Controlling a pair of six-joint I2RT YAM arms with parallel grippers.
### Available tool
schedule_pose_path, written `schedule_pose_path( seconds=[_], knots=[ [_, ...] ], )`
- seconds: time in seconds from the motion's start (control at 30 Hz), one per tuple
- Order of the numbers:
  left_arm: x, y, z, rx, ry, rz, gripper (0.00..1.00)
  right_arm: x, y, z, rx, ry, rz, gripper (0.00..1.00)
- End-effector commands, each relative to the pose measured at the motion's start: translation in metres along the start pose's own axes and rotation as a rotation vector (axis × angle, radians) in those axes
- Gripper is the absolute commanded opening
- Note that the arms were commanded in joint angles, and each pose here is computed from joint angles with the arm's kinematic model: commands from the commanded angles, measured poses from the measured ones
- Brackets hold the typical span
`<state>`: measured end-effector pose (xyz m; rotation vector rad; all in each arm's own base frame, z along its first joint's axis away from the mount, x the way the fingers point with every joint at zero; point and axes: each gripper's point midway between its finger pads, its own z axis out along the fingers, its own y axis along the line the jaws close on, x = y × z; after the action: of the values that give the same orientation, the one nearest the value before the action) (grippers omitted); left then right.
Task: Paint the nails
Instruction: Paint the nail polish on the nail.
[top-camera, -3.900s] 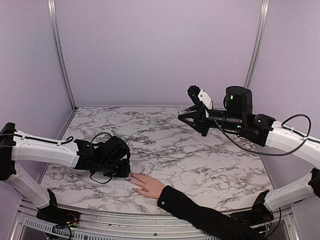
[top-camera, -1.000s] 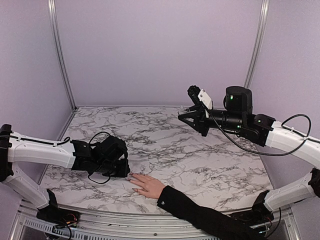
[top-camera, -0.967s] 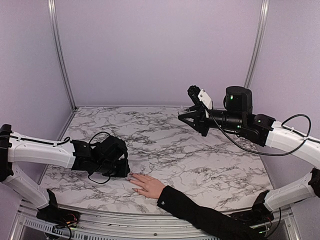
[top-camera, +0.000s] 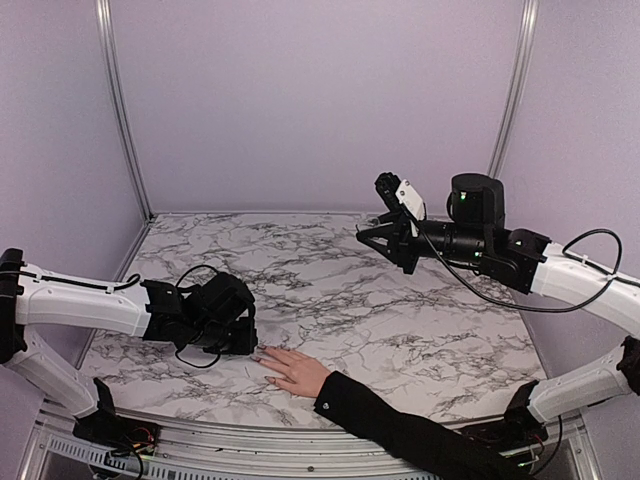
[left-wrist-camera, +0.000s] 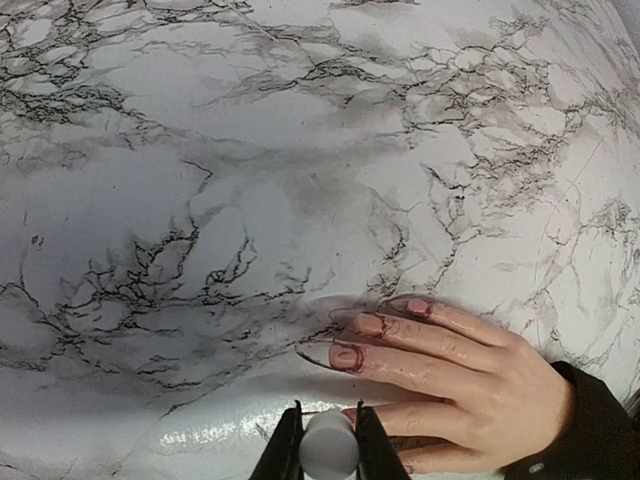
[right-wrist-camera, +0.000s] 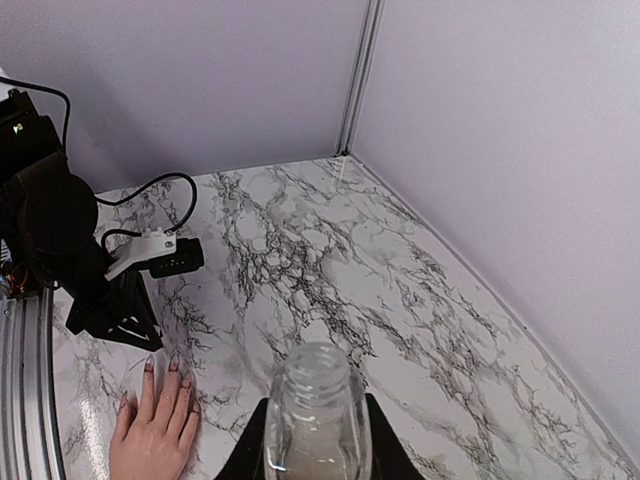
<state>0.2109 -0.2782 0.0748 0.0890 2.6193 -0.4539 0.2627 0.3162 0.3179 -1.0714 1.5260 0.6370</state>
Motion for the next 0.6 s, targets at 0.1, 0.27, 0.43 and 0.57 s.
schedule_pose_path(
  seconds=[0.1,0.27,0.43,0.57],
  knots=[
    [0.0060,0.0008,0.0007,-0.002,0.032,0.018,0.00,-0.0094,-0.0036,-0.0073,0.017,-0.024,-0.014,0.00],
    [0.0074,0.0018,0.0018,-0.006,0.037,0.021,0.00,-0.0094,-0.0037,-0.0069,0.018,-0.023,-0.015,0.00],
    [0.0076,0.0023,0.0012,-0.006,0.037,0.019,0.00,-0.0096,-0.0043,-0.0062,0.019,-0.024,-0.015,0.00],
    [0.0083,0.0067,-0.0011,-0.011,0.034,0.016,0.00,-0.0092,-0.0045,-0.0060,0.019,-0.021,-0.013,0.00]
  ],
)
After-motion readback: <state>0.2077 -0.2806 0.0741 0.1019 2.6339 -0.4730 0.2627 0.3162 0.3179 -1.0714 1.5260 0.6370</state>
